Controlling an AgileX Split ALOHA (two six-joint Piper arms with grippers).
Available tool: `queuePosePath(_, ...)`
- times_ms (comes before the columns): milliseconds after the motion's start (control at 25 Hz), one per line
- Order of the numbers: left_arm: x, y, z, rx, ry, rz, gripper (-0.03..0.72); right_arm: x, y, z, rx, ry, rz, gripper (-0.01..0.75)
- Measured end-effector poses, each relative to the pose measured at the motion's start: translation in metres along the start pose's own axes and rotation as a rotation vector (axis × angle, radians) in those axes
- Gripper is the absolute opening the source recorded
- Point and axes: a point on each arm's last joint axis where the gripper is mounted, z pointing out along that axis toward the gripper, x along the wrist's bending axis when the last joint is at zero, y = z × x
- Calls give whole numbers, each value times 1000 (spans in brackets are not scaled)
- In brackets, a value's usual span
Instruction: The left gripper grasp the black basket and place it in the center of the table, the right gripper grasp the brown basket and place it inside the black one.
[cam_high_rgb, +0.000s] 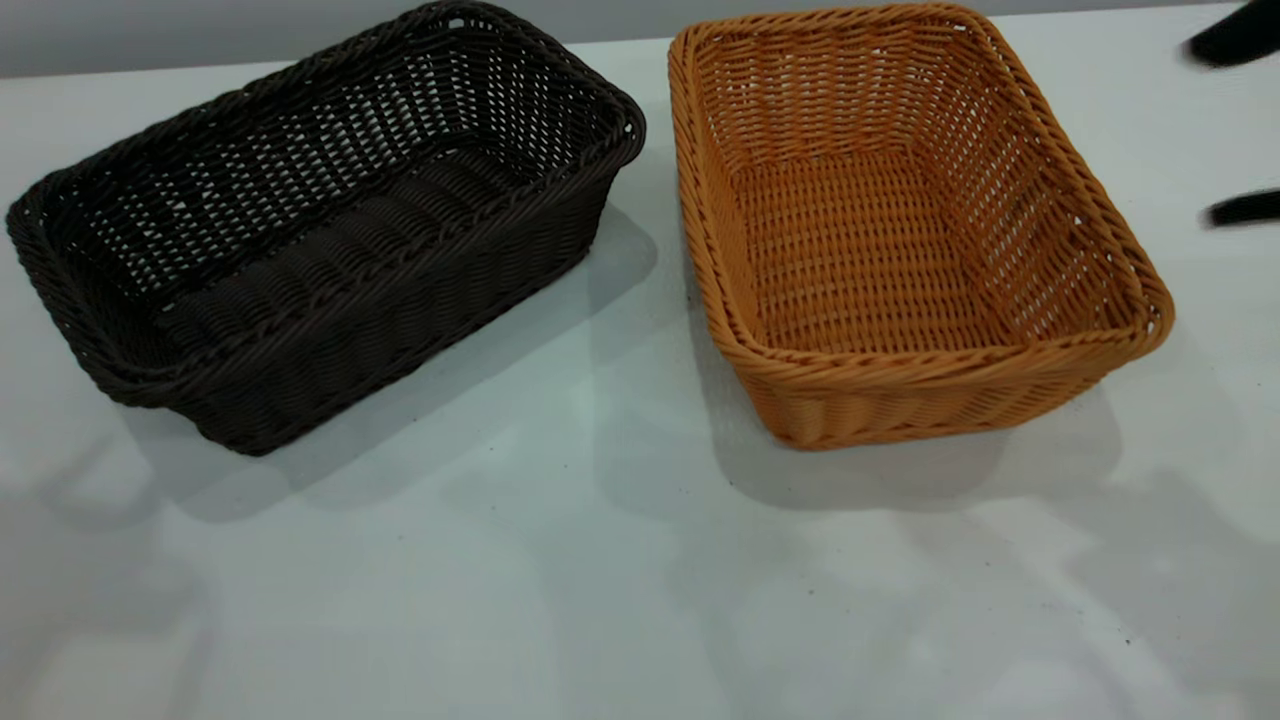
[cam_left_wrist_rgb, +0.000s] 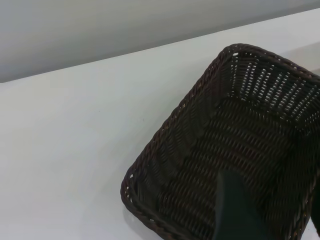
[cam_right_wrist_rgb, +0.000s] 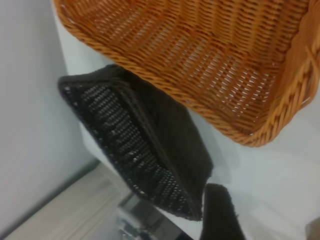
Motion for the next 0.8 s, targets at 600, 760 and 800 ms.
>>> queuePosePath(600, 0, 0, 0, 2, -1, 2, 330, -16, -7, 73, 46, -150, 59, 417)
queuePosePath(760, 0, 0, 0, 3, -1, 2, 330, -14, -5, 88, 90, -180, 36, 417)
queuePosePath(800, 0, 0, 0, 3, -1, 2, 330, -14, -4, 91, 97, -188, 41, 417)
